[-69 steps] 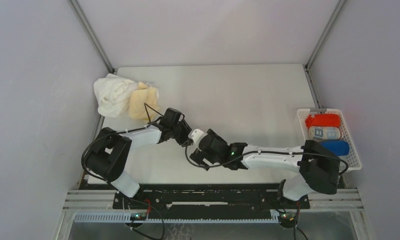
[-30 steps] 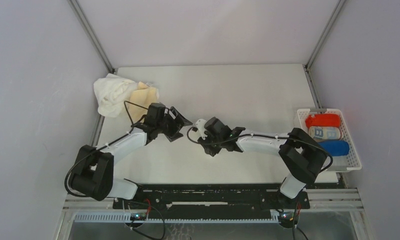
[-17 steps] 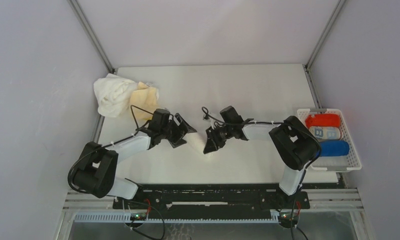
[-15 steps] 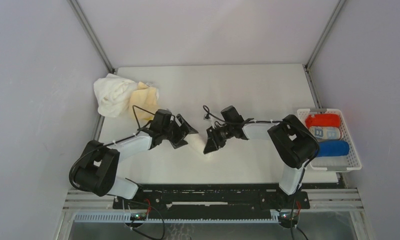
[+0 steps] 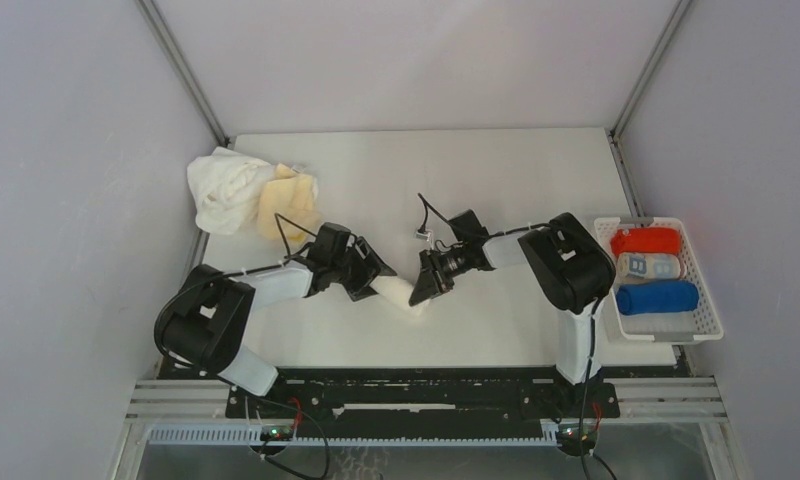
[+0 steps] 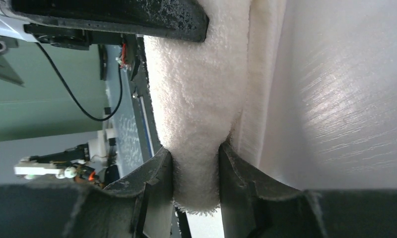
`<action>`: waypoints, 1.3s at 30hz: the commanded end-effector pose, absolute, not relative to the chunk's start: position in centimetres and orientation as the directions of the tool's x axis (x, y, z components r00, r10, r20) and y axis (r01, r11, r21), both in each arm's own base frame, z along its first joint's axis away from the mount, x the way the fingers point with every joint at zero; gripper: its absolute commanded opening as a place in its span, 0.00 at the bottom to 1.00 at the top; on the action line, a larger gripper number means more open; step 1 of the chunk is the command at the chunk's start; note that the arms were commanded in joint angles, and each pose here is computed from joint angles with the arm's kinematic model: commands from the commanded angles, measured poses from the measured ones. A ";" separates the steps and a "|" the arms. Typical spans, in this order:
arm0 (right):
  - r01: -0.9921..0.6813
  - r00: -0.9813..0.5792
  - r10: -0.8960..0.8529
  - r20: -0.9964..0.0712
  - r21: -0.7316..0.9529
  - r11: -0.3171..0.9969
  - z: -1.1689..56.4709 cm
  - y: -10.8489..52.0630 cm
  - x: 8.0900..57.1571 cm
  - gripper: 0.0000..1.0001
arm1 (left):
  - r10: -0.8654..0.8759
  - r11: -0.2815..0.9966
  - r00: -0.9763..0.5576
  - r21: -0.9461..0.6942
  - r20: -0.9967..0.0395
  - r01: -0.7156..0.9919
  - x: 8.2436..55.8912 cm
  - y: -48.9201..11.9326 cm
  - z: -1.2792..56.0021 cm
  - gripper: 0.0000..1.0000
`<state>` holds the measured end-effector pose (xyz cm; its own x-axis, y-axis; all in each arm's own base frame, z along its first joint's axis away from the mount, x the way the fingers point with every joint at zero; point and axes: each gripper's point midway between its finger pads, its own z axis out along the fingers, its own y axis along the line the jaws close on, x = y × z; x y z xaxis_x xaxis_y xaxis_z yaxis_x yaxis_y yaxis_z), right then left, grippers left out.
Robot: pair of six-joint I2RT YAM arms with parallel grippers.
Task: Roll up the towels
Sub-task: Roll the towel at the center of the board, then pick up the towel at the center of the board.
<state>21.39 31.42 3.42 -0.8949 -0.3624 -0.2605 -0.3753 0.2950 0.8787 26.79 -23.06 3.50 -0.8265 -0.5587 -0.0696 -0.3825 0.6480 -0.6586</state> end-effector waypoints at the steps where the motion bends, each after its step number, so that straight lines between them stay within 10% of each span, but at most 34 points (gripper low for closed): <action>1: -0.249 -0.935 -0.341 -0.097 0.865 0.436 -0.6 30.0 20.7 0.33 | -0.561 0.690 -0.822 -0.606 -0.103 -0.395 27.0 -22.2 1.8 0.67; 8: -0.360 -0.919 -0.340 -0.197 0.769 0.528 0.8 29.5 21.6 0.49 | -0.548 0.713 -0.832 -0.569 -0.088 -0.409 26.5 -22.0 1.1 0.50; 13: -0.577 -0.809 -0.392 -0.437 0.470 0.668 4.0 28.7 23.5 0.77 | -0.520 0.752 -0.850 -0.518 -0.087 -0.407 26.0 -21.6 1.2 0.46; 21: -0.713 -0.500 -0.596 -0.629 -0.092 0.695 9.4 29.1 23.4 0.88 | -0.444 0.815 -0.895 -0.438 -0.049 -0.380 25.4 -21.4 1.9 0.46; 39: -0.634 -0.169 -0.873 -0.458 -0.627 0.452 6.5 36.3 21.3 0.94 | -0.327 0.884 -0.940 -0.321 0.097 -0.341 23.4 -21.2 0.8 0.48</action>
